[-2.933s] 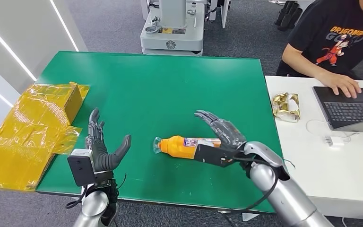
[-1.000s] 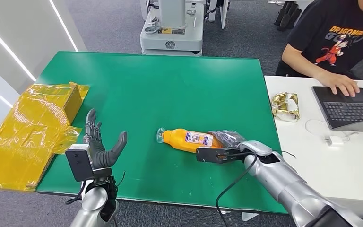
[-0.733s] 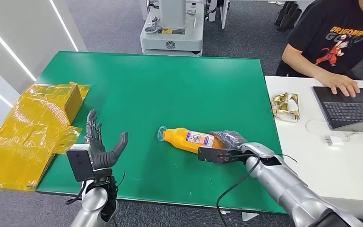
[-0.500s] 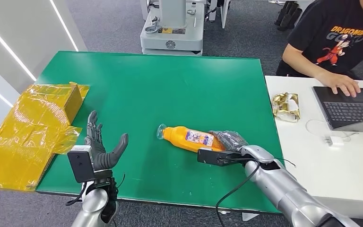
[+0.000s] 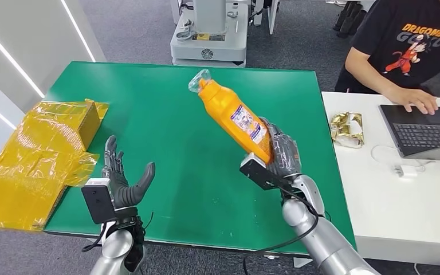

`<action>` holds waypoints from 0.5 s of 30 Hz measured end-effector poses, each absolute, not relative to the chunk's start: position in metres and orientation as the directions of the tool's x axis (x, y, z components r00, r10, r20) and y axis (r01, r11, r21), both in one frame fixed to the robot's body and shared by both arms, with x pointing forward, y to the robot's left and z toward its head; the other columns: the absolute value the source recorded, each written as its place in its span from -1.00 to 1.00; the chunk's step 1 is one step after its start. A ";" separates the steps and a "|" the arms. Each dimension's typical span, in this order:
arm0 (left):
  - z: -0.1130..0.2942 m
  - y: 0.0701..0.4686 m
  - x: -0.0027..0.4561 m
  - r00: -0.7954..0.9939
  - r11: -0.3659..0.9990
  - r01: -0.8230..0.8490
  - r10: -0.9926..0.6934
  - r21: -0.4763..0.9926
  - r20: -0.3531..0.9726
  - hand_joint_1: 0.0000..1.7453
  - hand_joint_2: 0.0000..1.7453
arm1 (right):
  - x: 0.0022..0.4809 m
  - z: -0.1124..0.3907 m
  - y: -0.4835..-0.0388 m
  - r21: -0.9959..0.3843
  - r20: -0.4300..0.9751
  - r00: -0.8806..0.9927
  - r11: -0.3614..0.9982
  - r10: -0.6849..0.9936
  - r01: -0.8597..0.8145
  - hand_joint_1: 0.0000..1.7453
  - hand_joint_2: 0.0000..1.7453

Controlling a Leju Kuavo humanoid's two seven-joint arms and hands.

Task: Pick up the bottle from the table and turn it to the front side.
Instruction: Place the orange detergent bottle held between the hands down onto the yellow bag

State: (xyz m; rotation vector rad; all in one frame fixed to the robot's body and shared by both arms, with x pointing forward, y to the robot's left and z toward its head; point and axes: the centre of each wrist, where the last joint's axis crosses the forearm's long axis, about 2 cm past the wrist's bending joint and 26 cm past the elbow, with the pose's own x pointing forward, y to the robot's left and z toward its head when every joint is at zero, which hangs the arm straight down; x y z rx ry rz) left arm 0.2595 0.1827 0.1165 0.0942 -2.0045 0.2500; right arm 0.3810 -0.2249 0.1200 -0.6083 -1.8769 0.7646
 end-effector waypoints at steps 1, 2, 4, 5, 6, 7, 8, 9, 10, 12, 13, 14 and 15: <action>0.117 0.182 0.260 -0.439 0.975 -0.174 0.050 -0.139 0.897 -1.00 1.00 | 0.379 0.119 -0.224 -0.712 0.605 -0.416 0.695 0.679 0.099 1.00 1.00; 0.119 0.180 0.262 -0.445 0.976 -0.165 0.058 -0.145 0.894 -1.00 1.00 | 0.376 0.119 -0.222 -0.693 0.610 -0.435 0.712 0.663 0.113 1.00 1.00; 0.122 0.177 0.265 -0.456 0.978 -0.136 0.079 -0.157 0.886 -1.00 1.00 | 0.370 0.115 -0.219 -0.666 0.623 -0.455 0.737 0.636 0.119 1.00 1.00; 0.124 0.175 0.266 -0.460 0.980 -0.118 0.090 -0.161 0.883 -1.00 1.00 | 0.366 0.112 -0.218 -0.658 0.630 -0.458 0.744 0.628 0.114 1.00 1.00; 0.126 0.173 0.268 -0.462 0.982 -0.098 0.099 -0.162 0.881 -1.00 1.00 | 0.362 0.109 -0.217 -0.654 0.638 -0.455 0.749 0.621 0.107 1.00 1.00; 0.128 0.171 0.270 -0.462 0.984 -0.079 0.105 -0.160 0.880 -1.00 1.00 | 0.358 0.106 -0.216 -0.651 0.645 -0.450 0.753 0.617 0.100 1.00 1.00; 0.130 0.169 0.272 -0.462 0.986 -0.062 0.109 -0.155 0.880 -1.00 1.00 | 0.355 0.104 -0.215 -0.649 0.652 -0.444 0.755 0.615 0.094 1.00 1.00; 0.132 0.167 0.273 -0.461 0.988 -0.047 0.111 -0.149 0.881 -1.00 1.00 | 0.352 0.102 -0.215 -0.647 0.657 -0.439 0.757 0.613 0.089 1.00 1.00; 0.133 0.165 0.275 -0.460 0.989 -0.032 0.114 -0.145 0.881 -1.00 1.00 | 0.351 0.102 -0.214 -0.646 0.662 -0.436 0.759 0.610 0.082 1.00 1.00; 0.137 0.162 0.279 -0.451 0.989 0.008 0.135 -0.147 0.882 -1.00 1.00 | 0.350 0.102 -0.212 -0.644 0.672 -0.432 0.763 0.602 0.062 1.00 1.00; 0.139 0.161 0.281 -0.444 0.988 0.034 0.152 -0.153 0.883 -1.00 1.00 | 0.350 0.102 -0.211 -0.643 0.678 -0.430 0.765 0.597 0.048 1.00 1.00; 0.141 0.159 0.284 -0.437 0.985 0.061 0.170 -0.160 0.883 -1.00 1.00 | 0.350 0.102 -0.209 -0.642 0.683 -0.429 0.766 0.592 0.035 1.00 1.00; 0.143 0.157 0.286 -0.431 0.982 0.085 0.186 -0.166 0.883 -1.00 1.00 | 0.350 0.103 -0.207 -0.641 0.687 -0.428 0.767 0.587 0.023 1.00 1.00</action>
